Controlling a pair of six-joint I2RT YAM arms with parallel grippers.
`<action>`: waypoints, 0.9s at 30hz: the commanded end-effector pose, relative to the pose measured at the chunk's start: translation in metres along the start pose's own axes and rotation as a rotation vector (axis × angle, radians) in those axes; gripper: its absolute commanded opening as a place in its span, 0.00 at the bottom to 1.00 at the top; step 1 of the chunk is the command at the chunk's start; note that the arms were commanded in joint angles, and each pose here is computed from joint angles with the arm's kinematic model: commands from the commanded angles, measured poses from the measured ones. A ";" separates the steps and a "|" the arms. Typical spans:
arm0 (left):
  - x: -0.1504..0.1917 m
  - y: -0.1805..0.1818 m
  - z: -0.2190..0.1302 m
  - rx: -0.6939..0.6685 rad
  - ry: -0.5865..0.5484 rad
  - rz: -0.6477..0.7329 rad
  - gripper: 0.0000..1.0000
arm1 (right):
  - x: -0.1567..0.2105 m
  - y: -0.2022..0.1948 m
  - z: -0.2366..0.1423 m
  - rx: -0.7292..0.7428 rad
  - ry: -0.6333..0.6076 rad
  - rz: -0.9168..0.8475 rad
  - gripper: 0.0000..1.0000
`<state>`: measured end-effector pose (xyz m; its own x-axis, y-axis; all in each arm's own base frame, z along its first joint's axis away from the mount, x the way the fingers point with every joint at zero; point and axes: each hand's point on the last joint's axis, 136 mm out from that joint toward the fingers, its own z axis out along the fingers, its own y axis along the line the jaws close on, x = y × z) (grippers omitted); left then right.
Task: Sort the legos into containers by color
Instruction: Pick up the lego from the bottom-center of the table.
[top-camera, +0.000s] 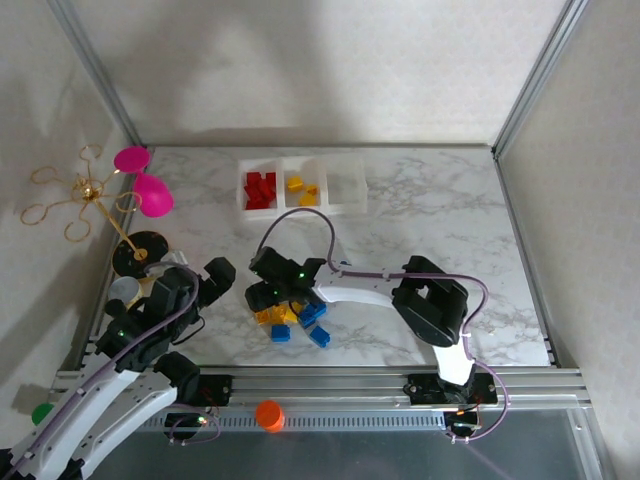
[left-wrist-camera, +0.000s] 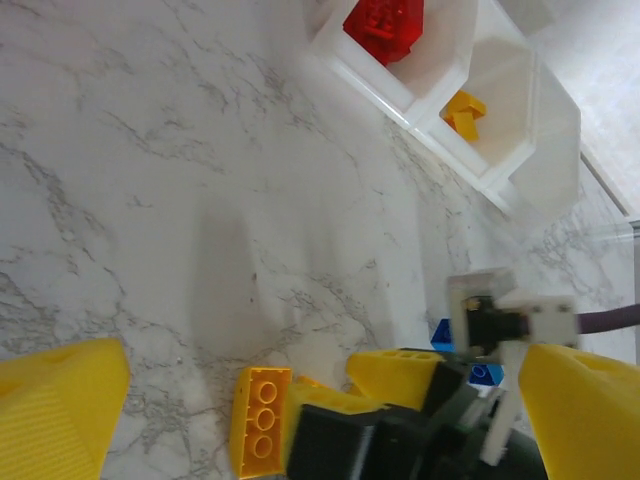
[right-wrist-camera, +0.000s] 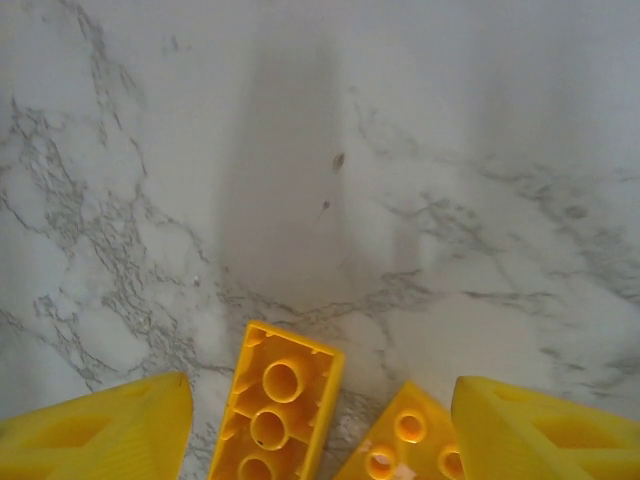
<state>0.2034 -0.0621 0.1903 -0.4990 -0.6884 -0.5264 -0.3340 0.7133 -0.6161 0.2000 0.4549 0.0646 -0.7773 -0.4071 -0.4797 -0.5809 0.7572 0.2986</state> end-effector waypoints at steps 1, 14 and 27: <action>-0.011 0.010 -0.015 -0.041 -0.041 -0.046 1.00 | 0.002 0.015 0.005 -0.012 0.014 0.009 0.68; -0.012 0.015 -0.020 -0.051 -0.048 -0.063 1.00 | 0.016 0.016 0.032 0.046 0.046 -0.035 0.58; -0.010 0.014 -0.017 -0.050 -0.043 -0.055 1.00 | 0.022 0.008 0.042 0.087 0.055 -0.040 0.39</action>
<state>0.1911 -0.0493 0.1947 -0.4704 -0.7196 -0.5107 -0.3790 0.6875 -0.6195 0.1951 0.4753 0.0329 -0.7634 -0.4443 -0.4688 -0.5912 0.7730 0.2301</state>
